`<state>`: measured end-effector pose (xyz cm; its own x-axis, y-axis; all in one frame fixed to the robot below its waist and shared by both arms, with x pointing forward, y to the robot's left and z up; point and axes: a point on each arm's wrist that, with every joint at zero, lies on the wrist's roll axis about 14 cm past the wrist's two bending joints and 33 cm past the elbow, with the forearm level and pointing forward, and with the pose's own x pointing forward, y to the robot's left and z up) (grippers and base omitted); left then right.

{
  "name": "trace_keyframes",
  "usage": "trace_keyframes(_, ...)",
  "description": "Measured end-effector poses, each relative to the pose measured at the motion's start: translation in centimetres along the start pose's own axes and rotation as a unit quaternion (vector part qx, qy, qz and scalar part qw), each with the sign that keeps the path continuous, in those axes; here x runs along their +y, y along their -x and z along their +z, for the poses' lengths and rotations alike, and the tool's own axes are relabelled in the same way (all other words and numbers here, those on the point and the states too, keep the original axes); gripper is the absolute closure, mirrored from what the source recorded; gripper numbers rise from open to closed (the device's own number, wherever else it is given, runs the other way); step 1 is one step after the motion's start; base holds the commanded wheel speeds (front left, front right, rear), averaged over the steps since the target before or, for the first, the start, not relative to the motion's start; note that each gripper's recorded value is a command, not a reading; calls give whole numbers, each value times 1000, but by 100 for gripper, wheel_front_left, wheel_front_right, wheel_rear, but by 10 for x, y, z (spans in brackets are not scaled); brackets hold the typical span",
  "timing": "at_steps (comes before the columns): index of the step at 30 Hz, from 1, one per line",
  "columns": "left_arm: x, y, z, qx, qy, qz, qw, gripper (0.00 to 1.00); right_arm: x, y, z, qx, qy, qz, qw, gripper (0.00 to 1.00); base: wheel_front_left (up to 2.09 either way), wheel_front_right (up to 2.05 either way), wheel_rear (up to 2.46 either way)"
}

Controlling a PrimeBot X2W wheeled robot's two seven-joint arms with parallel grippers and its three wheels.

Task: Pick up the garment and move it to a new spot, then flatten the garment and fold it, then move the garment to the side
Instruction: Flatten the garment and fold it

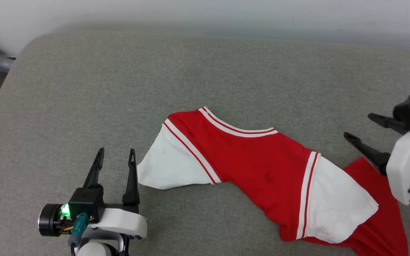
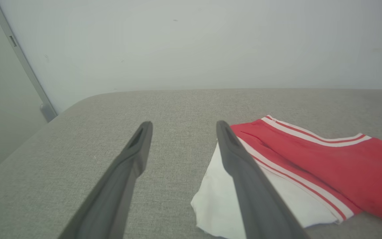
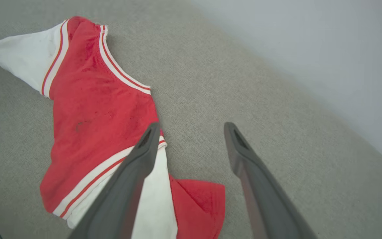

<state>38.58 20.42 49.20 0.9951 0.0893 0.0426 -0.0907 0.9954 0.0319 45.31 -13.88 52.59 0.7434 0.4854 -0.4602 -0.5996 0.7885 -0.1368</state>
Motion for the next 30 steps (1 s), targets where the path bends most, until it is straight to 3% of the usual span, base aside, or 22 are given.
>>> trace_keyframes(4, 2, -5, -3, 4, -2, 3, 1000, 0, 15, -28, -29, 109, 8, 51, 993, 0, 0, 0, 0)
trace_keyframes(9, 2, -10, -7, 9, -3, 4, 1000, 0, 25, -48, -47, 167, 5, 82, 983, 0, 0, 0, 0)
trace_keyframes(10, 4, -13, -13, 17, -4, 9, 1000, 0, 35, -66, -73, 222, 13, 104, 969, 0, 0, 0, 0)
trace_keyframes(16, 9, -18, -22, 29, -4, 17, 999, 0, 50, -84, -122, 296, 15, 131, 946, 0, 0, 0, 0)
trace_keyframes(20, 11, -18, -24, 33, -2, 23, 999, 0, 53, -91, -133, 302, 2, 137, 944, 0, 0, 0, 0)
trace_keyframes(21, 11, -18, -24, 33, -2, 24, 999, 0, 53, -92, -134, 297, 0, 138, 945, 33, 0, 0, 0)
trace_keyframes(22, 11, -18, -24, 32, -2, 25, 999, 0, 53, -92, -133, 290, 2, 138, 947, 87, 0, 0, 0)
trace_keyframes(23, 11, -18, -24, 32, -2, 26, 999, 0, 53, -92, -132, 283, 5, 138, 949, 100, 0, 0, 0)
trace_keyframes(30, 4, -14, -19, 26, 5, 16, 1000, 0, 53, -84, -97, 185, 4, 133, 974, 100, 0, 0, 0)
